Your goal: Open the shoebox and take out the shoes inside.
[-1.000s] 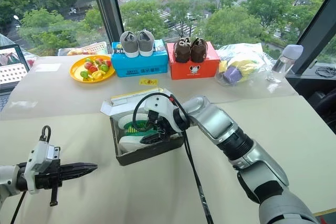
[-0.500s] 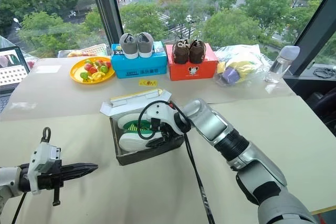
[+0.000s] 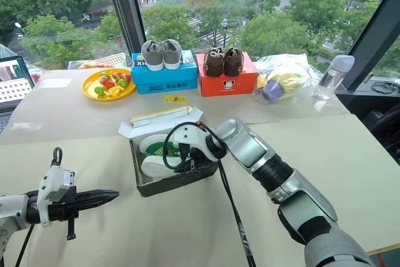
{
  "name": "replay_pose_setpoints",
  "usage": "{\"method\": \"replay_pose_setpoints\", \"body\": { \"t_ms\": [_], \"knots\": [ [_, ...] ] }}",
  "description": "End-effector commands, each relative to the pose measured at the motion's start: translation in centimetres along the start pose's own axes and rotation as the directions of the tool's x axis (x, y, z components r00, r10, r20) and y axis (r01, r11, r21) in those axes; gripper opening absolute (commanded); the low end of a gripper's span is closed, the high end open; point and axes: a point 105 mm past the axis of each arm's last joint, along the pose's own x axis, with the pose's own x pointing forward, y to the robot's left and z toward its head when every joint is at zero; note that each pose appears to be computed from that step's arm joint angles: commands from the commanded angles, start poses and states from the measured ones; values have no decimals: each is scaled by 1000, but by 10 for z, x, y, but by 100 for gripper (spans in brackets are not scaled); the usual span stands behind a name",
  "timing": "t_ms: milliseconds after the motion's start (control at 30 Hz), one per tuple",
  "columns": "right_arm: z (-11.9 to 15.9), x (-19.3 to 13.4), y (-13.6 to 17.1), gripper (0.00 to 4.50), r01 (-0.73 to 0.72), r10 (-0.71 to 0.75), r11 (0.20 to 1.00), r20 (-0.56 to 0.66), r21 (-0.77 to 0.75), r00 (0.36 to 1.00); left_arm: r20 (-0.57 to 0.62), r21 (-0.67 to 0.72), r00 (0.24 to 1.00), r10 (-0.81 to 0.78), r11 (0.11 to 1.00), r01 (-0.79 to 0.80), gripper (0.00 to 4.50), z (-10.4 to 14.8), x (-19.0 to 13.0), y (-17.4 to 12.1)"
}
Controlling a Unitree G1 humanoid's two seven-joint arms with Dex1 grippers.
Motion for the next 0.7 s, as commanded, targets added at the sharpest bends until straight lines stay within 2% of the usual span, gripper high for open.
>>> {"method": "replay_pose_setpoints", "body": {
  "t_ms": [33,200,300,433,567,633,700],
  "knots": [
    [17,-3,7,55,-25,24,1000,74,13,997,5,37,1000,-1,999,1,0,6,1,2],
    [58,-32,6,55,-5,13,999,248,-33,969,-2,42,1000,-10,999,10,0,6,2,2],
    [79,-52,11,55,-15,31,999,379,-47,925,-2,46,1000,-12,999,12,0,8,2,4],
    [79,-63,19,55,-8,44,996,427,-85,903,-3,50,1000,-18,999,18,0,10,3,6],
    [82,-67,18,55,24,5,998,475,-54,880,-5,53,1000,-24,998,24,0,10,4,5],
    [90,-79,9,55,76,-57,997,526,-15,849,-5,49,1000,-25,998,25,0,10,4,5],
    [100,-105,-4,55,143,-147,988,595,54,791,-6,48,1000,-25,999,26,0,10,3,5]
  ]
}}
